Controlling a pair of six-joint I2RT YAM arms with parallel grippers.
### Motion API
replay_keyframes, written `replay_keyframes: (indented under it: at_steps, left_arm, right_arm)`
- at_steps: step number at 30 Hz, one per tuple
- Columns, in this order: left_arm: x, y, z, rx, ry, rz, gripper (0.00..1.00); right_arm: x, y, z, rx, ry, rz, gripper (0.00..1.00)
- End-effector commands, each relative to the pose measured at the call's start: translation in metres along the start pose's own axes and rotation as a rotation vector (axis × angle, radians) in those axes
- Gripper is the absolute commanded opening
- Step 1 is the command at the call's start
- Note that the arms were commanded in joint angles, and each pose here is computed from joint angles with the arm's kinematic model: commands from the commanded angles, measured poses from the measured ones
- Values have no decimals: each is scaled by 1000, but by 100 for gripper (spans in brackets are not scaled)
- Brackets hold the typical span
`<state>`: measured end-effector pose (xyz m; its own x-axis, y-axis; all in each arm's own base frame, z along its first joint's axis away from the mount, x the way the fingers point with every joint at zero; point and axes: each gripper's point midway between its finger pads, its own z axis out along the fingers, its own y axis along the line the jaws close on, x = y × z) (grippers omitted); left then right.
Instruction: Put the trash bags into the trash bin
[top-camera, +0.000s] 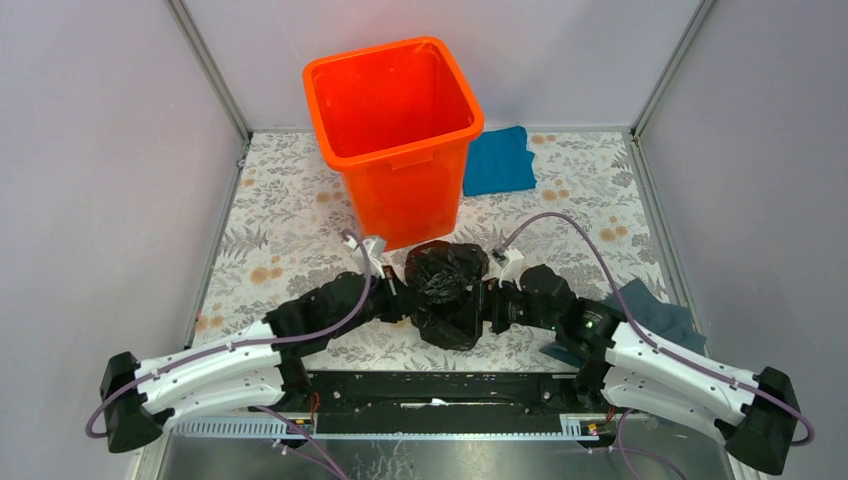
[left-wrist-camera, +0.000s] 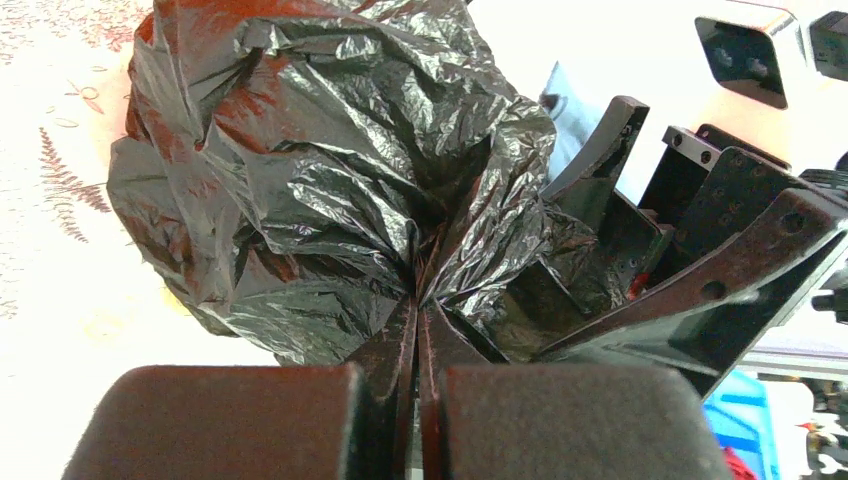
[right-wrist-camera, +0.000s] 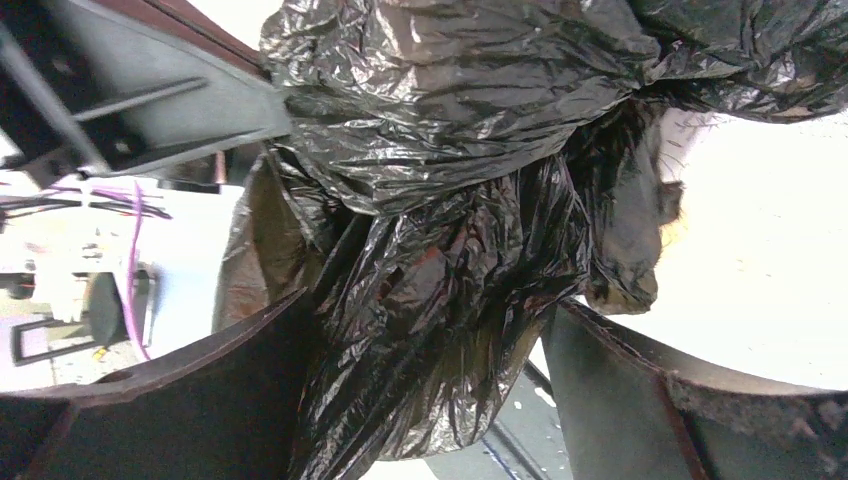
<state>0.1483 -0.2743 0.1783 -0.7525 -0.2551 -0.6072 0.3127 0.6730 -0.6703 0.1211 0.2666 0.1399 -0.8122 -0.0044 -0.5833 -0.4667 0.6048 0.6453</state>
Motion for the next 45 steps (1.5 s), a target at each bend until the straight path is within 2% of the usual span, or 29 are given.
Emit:
replay_keyframes:
  at_steps: [1, 5, 7, 10, 13, 15, 17, 19, 20, 21, 25, 26, 29, 34, 39, 45]
  left_arm:
    - [-28, -30, -11, 190, -154, -103, 0]
    - [-32, -33, -14, 223, -184, -136, 0]
    - [-36, -33, -17, 223, -201, -159, 0]
    - [-52, -36, -37, 252, -259, -190, 0]
    - [-65, -34, -61, 276, -319, -202, 0]
    - [-66, -32, -73, 297, -333, -220, 0]
    - [-62, -33, -80, 348, -333, -254, 0]
    - [-59, -40, -87, 438, -338, -289, 0]
    - [-58, -43, -90, 478, -338, -302, 0]
    - [-57, -45, -91, 507, -340, -314, 0]
    - [-57, -57, -94, 563, -327, -308, 0]
    - [-58, -61, -96, 571, -320, -300, 0]
    - [-57, -72, -93, 570, -279, -261, 0]
    - [-54, -89, -83, 571, -215, -199, 0]
    - [-56, -103, -82, 590, -193, -149, 0]
    - [-57, -99, -72, 508, -171, -95, 0]
  right_arm:
    - [-8, 18, -15, -65, -44, 65, 87]
    - [-10, 37, -13, -184, -60, 109, 78]
    - [-11, 27, -11, -134, -77, 88, 64]
    - [-3, -6, -11, -14, -90, -24, 45]
    - [1, -34, -15, 73, -149, -42, 19]
    - [0, -36, -20, 64, -191, -34, 17]
    - [-4, -29, -23, 20, -230, -28, 23]
    - [-7, -23, -25, -13, -249, -33, 47]
    - [-8, -23, -25, -10, -245, -40, 55]
    - [-7, -25, -24, 9, -231, -49, 59]
    - [-11, -31, -27, 97, -174, -110, 63]
    - [-15, -33, -30, 124, -178, -117, 67]
    - [-20, -24, -33, 96, -191, -106, 97]
    - [-14, 17, -25, -151, -191, -28, 100]
    - [-15, -2, -16, -56, -193, -14, 100]
    - [-7, 10, -6, -119, -121, -38, 100]
